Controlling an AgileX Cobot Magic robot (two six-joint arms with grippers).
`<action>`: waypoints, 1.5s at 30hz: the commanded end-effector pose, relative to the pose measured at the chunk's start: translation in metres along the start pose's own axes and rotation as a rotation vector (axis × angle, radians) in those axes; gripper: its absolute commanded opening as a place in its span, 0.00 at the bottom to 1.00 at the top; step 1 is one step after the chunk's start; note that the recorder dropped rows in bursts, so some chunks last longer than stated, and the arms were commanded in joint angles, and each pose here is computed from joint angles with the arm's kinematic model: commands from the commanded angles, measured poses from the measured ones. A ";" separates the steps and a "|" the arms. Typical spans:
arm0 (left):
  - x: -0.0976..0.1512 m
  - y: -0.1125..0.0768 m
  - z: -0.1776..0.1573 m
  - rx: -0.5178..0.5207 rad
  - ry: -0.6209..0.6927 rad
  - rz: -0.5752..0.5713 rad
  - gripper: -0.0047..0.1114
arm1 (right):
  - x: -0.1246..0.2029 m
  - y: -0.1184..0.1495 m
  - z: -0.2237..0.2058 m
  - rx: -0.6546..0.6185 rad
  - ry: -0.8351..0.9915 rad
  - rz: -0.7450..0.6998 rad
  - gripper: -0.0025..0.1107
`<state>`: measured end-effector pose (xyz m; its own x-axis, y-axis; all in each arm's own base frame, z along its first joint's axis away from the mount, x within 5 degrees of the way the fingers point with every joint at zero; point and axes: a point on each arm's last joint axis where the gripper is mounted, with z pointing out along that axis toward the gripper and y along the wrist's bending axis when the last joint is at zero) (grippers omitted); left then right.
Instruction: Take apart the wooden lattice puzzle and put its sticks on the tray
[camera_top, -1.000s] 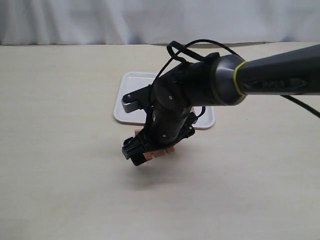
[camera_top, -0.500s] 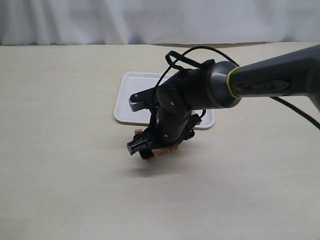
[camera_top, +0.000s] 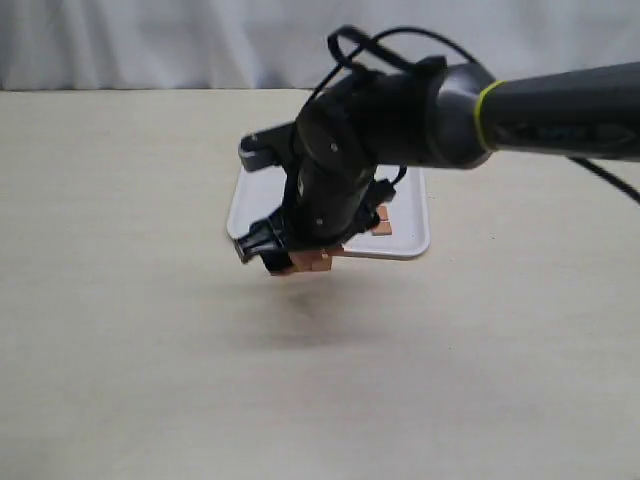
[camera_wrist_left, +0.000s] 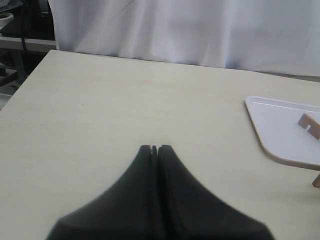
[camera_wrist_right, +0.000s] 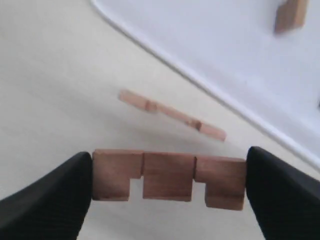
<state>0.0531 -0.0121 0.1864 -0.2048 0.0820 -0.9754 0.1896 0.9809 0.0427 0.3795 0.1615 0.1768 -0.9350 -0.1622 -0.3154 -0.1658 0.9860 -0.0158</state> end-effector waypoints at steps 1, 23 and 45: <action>0.000 0.001 0.000 -0.012 -0.008 0.001 0.04 | -0.027 -0.002 -0.047 -0.005 -0.239 -0.040 0.06; 0.000 0.001 0.000 -0.012 -0.008 0.001 0.04 | -0.045 -0.016 0.061 -0.034 -0.388 -0.008 0.35; 0.000 0.001 0.000 -0.012 -0.008 0.001 0.04 | -0.034 -0.029 -0.009 0.076 -0.230 0.009 0.76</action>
<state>0.0531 -0.0121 0.1864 -0.2048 0.0820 -0.9754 0.1896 0.9809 0.0427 0.4204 0.1406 0.1916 -0.8078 -0.1214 -0.5768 -0.1079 0.9925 -0.0577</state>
